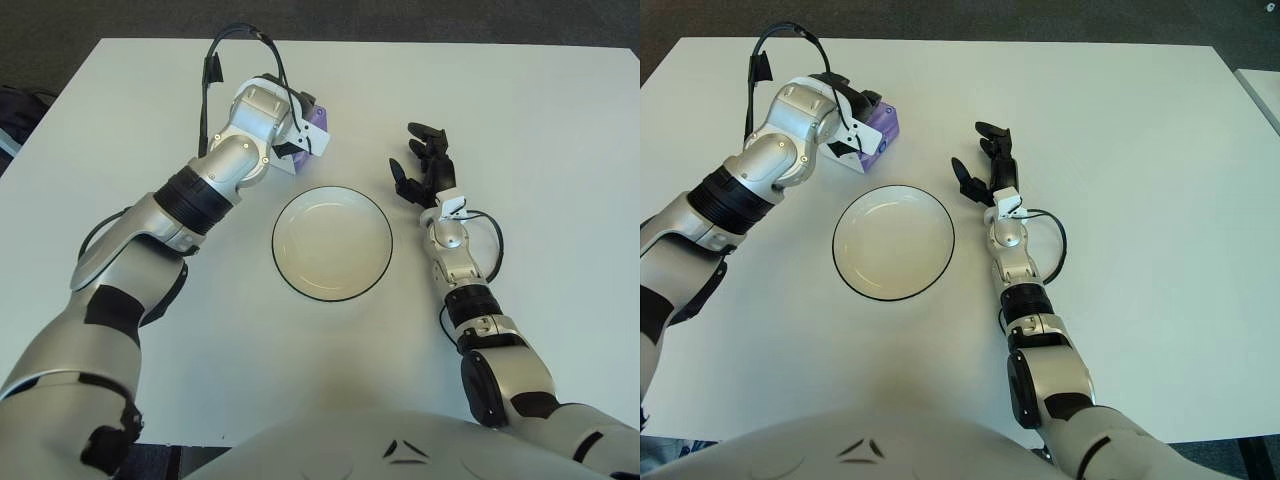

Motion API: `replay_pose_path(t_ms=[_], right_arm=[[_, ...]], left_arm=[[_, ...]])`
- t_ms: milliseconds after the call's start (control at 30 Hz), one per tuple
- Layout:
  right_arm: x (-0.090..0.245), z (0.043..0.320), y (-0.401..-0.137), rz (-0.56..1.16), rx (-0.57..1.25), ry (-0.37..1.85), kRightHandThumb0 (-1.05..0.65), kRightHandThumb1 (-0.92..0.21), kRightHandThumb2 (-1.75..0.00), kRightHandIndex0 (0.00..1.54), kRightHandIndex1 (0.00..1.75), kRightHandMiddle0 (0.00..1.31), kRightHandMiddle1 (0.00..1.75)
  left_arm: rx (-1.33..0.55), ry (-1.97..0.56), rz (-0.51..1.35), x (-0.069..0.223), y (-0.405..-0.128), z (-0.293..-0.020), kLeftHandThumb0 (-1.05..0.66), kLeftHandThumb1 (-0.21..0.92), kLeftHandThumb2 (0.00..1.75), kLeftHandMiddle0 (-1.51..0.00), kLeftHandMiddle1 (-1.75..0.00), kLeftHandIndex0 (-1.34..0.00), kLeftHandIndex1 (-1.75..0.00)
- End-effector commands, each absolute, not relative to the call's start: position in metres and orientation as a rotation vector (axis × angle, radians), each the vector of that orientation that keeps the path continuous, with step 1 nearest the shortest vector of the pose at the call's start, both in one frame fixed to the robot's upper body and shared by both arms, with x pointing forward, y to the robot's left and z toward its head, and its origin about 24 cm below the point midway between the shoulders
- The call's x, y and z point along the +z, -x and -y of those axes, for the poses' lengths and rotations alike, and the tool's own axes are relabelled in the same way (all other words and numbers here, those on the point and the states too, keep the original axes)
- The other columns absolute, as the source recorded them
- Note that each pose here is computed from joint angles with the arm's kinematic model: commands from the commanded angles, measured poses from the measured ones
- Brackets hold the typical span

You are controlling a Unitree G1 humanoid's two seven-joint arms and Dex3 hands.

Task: Put the tissue paper into the plate.

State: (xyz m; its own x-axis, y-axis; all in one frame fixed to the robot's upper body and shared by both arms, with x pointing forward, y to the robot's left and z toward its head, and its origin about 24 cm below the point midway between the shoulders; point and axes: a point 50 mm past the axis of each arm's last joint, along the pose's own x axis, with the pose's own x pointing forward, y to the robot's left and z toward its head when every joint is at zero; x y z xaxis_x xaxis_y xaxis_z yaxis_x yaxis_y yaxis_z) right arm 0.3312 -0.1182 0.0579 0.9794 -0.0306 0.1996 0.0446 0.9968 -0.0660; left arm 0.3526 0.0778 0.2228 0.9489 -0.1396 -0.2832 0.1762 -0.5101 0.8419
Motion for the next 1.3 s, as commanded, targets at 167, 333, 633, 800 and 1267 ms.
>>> replay_pose_path(t_ms=[167, 333, 633, 800, 1267], right_arm=[[-0.0438, 0.1220, -0.2814, -0.279, -0.028, 0.071, -0.53, -0.70, -0.63, 0.42, 0.71, 0.00, 1.07], [-0.0449, 0.1208, -0.2813, -0.281, -0.027, 0.079, -0.54, -0.70, -0.64, 0.42, 0.72, 0.00, 1.08], [-0.0462, 0.1200, -0.2812, -0.282, -0.025, 0.097, -0.54, -0.71, -0.64, 0.43, 0.73, 0.00, 1.09], [-0.0466, 0.1201, -0.2816, -0.285, -0.025, 0.095, -0.55, -0.71, -0.64, 0.43, 0.73, 0.00, 1.08], [-0.0474, 0.1201, -0.2824, -0.290, -0.025, 0.097, -0.57, -0.72, -0.63, 0.42, 0.72, 0.00, 1.07]], left_arm=[[-0.281, -2.097, 0.097, 0.2213, -0.3438, -0.0801, -1.05, 0.92, 1.17, -0.05, -0.01, -0.04, -0.03], [-0.229, -2.089, 0.144, 0.2210, -0.3427, -0.0810, -1.05, 0.92, 1.14, -0.07, -0.01, -0.03, -0.10], [-0.206, -2.107, 0.181, 0.2194, -0.3426, -0.0818, -1.05, 0.92, 1.12, -0.10, -0.01, 0.00, -0.18], [-0.209, -2.114, 0.188, 0.2192, -0.3426, -0.0827, -1.05, 0.92, 1.12, -0.11, -0.01, 0.00, -0.18], [-0.226, -2.059, 0.176, 0.2152, -0.3423, -0.0855, -1.05, 0.92, 1.06, -0.06, 0.00, 0.00, -0.17]])
